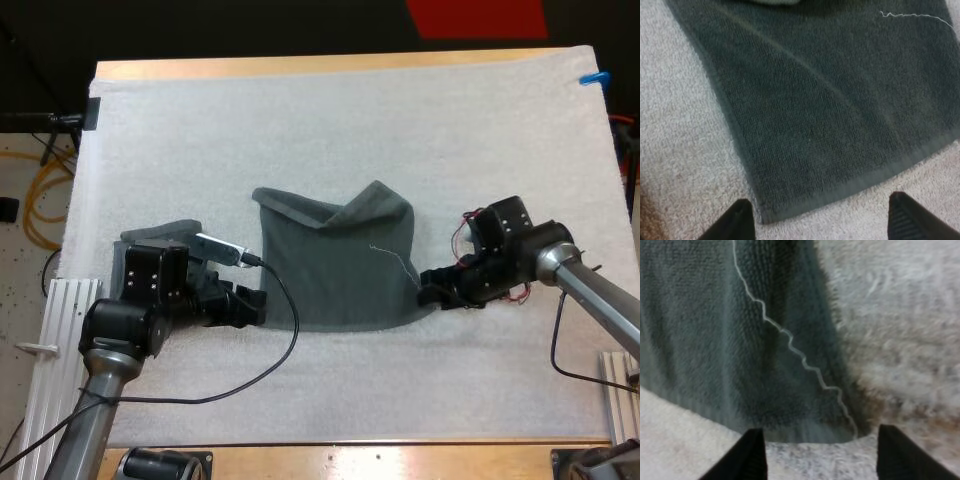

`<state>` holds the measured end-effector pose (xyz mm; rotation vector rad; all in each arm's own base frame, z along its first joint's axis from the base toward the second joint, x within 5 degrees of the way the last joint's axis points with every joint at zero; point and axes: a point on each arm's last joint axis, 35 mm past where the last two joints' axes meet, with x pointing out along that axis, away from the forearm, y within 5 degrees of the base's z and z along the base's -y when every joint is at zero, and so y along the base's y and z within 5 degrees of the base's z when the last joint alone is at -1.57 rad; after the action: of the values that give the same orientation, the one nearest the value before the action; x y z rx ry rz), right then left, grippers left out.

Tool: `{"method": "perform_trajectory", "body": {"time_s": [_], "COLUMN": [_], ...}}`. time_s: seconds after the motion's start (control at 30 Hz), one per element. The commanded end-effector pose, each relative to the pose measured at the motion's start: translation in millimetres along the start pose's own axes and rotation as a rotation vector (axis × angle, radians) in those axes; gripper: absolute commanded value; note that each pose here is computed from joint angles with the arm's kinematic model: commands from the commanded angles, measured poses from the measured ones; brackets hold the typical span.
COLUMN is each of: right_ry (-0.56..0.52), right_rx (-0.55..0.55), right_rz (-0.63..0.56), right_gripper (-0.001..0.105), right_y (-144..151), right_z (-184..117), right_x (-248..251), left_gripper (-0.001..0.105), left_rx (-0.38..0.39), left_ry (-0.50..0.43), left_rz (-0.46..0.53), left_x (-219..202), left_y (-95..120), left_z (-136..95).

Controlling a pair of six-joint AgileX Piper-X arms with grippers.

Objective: Pick towel from pile fold and stack

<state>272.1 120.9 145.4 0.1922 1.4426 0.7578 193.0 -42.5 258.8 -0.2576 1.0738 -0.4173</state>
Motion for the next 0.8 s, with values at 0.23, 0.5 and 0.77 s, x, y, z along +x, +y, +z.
{"method": "perform_trajectory", "body": {"time_s": [0.23, 0.5, 0.77], "right_ry": [0.024, 0.046, 0.028], "right_rx": [0.012, 0.044, 0.041], "right_rz": [-0.012, -0.003, -0.002], "right_gripper": [0.045, 0.039, 0.0], "right_y": [-10, -17, -17], "right_z": [2, 1, 4], "right_x": [16, 26, 26], "left_gripper": [0.056, 0.056, 0.056], "left_rx": [-0.007, -0.009, -0.009], "left_ry": [-0.01, -0.006, -0.006], "left_rz": [-0.015, -0.039, -0.038], "left_x": [-1, -1, -1], "left_y": [-1, -2, -2], "left_z": [1, 1, 1]}}
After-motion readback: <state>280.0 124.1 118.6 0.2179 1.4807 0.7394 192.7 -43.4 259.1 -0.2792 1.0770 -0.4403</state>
